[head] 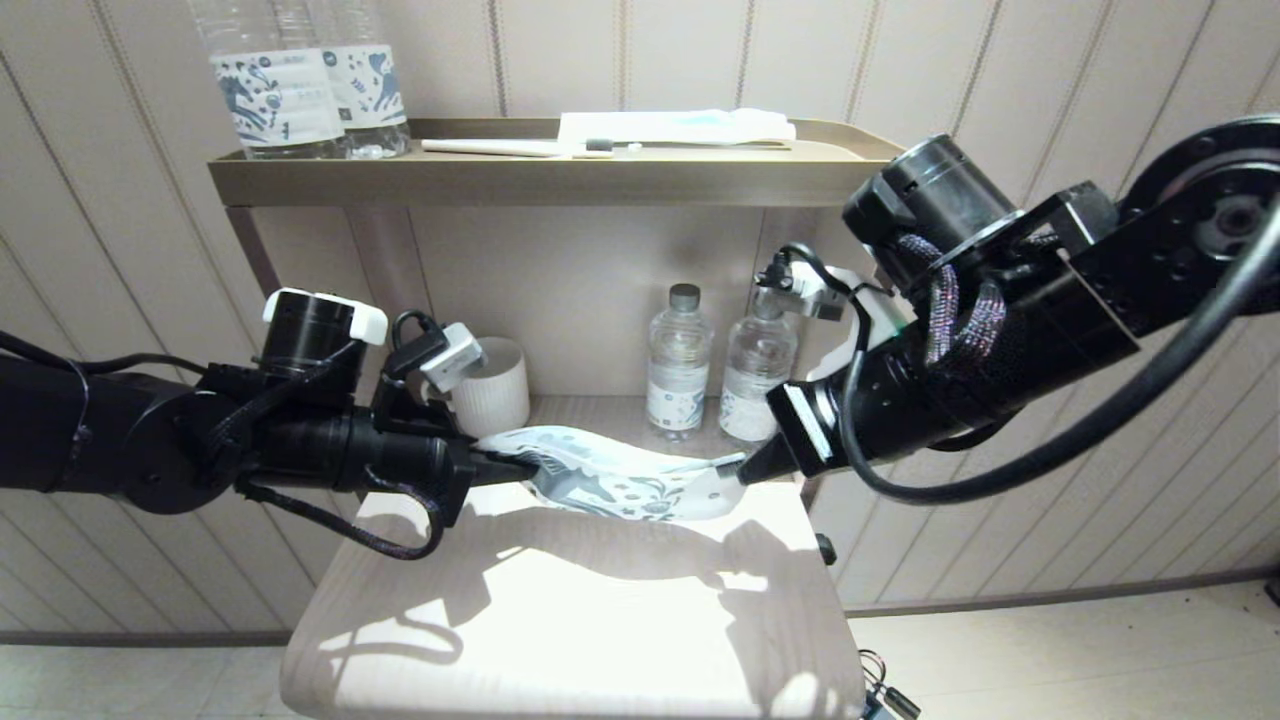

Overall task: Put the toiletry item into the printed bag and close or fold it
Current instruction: Close the strorage bag and place it on the desk

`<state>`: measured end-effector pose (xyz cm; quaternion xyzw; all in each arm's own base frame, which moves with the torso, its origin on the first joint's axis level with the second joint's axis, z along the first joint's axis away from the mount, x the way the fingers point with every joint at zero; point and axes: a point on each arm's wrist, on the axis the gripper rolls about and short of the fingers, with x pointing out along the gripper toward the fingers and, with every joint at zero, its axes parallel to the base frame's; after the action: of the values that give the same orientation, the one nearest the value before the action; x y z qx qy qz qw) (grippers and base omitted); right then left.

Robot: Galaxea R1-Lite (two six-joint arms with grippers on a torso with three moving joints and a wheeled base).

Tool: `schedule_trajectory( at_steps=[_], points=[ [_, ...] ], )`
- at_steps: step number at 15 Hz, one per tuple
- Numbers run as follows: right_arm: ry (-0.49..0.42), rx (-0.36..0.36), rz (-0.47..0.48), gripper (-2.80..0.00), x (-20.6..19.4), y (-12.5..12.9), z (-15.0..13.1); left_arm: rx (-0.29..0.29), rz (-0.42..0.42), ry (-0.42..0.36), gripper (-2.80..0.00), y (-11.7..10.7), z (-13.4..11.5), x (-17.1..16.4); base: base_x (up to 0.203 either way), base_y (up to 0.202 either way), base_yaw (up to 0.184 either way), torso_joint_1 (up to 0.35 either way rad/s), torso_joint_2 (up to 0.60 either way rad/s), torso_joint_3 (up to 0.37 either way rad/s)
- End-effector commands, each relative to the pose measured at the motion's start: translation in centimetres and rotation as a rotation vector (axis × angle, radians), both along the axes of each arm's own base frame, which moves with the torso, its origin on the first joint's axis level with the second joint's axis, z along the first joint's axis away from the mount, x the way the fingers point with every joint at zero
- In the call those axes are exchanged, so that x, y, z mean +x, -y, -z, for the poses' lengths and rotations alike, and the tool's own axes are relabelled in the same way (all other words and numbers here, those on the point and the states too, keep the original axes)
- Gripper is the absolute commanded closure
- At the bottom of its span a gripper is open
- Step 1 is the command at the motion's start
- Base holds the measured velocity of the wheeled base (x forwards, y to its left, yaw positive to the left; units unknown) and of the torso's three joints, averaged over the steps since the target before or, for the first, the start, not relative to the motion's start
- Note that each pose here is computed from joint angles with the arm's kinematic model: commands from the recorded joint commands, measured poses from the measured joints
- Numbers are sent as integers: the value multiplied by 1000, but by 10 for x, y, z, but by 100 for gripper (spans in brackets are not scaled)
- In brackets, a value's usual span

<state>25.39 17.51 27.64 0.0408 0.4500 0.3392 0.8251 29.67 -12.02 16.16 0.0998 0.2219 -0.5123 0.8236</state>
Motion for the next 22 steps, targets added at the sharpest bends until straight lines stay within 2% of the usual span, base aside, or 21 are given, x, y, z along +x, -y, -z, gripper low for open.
schedule_trajectory(
  at_steps=[1,10,18,22],
  points=[
    [-9,-4,1,0,5,-3,3,-2,7,0,0,0,0,-1,0,0,0,0,0,0],
    [19,9,33,0,10,6,-6,0,9,1,0,0,1,-1,0,0,0,0,0,0],
    [18,0,20,0,21,-2,1,2,10,-3,0,1,2,-2,0,0,0,0,0,0],
    [12,-3,9,0,33,-13,6,3,14,-3,0,1,2,-3,0,0,0,0,0,0]
  ],
)
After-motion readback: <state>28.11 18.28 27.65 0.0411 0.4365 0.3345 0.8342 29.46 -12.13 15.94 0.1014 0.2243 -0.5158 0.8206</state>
